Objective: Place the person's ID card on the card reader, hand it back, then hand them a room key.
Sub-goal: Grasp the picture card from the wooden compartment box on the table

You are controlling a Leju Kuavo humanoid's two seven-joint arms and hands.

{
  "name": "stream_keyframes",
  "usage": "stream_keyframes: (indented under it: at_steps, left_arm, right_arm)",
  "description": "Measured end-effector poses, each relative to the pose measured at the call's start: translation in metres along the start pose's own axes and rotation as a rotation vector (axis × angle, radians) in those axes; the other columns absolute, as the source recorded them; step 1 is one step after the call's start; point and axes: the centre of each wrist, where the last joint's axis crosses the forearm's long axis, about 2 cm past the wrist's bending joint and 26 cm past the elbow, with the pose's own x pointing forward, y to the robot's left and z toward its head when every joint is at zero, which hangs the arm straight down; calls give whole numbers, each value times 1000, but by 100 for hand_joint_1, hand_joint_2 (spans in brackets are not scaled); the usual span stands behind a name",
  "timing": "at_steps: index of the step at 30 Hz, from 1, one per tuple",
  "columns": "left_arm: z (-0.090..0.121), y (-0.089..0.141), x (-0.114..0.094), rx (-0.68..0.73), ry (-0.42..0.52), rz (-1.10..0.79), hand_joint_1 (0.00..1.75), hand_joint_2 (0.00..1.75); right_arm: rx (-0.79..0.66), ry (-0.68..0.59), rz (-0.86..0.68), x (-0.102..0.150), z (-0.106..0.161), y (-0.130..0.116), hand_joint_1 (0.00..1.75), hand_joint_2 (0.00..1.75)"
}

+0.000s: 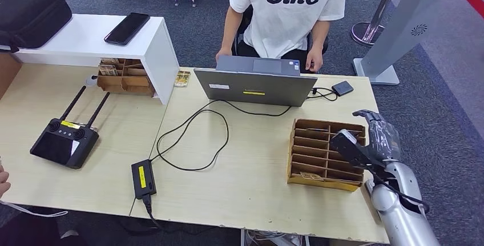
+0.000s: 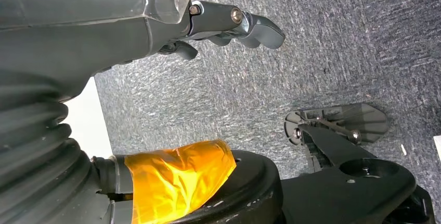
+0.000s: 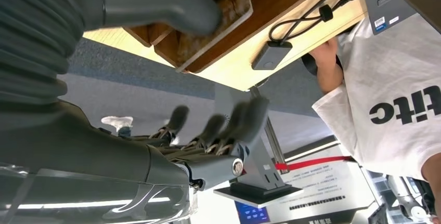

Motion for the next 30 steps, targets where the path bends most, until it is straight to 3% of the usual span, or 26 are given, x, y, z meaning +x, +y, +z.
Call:
stream_keyframes:
  at_steps: [3, 24, 26, 30]
  left_arm:
    - [0, 0, 0, 0, 0, -1, 0, 175]
    - [0, 0, 0, 0, 0, 1, 0, 175]
    - [0, 0, 0, 0, 0, 2, 0, 175]
    - [0, 0, 0, -1, 1, 3, 0, 175]
  right_arm:
    - [3, 2, -2, 1, -1, 1, 144, 175]
    - [9, 0, -3, 1, 0, 2, 144, 175]
    - [10, 0, -2, 1, 0, 2, 132, 175]
    - [10, 2, 1, 2, 0, 2, 94, 175]
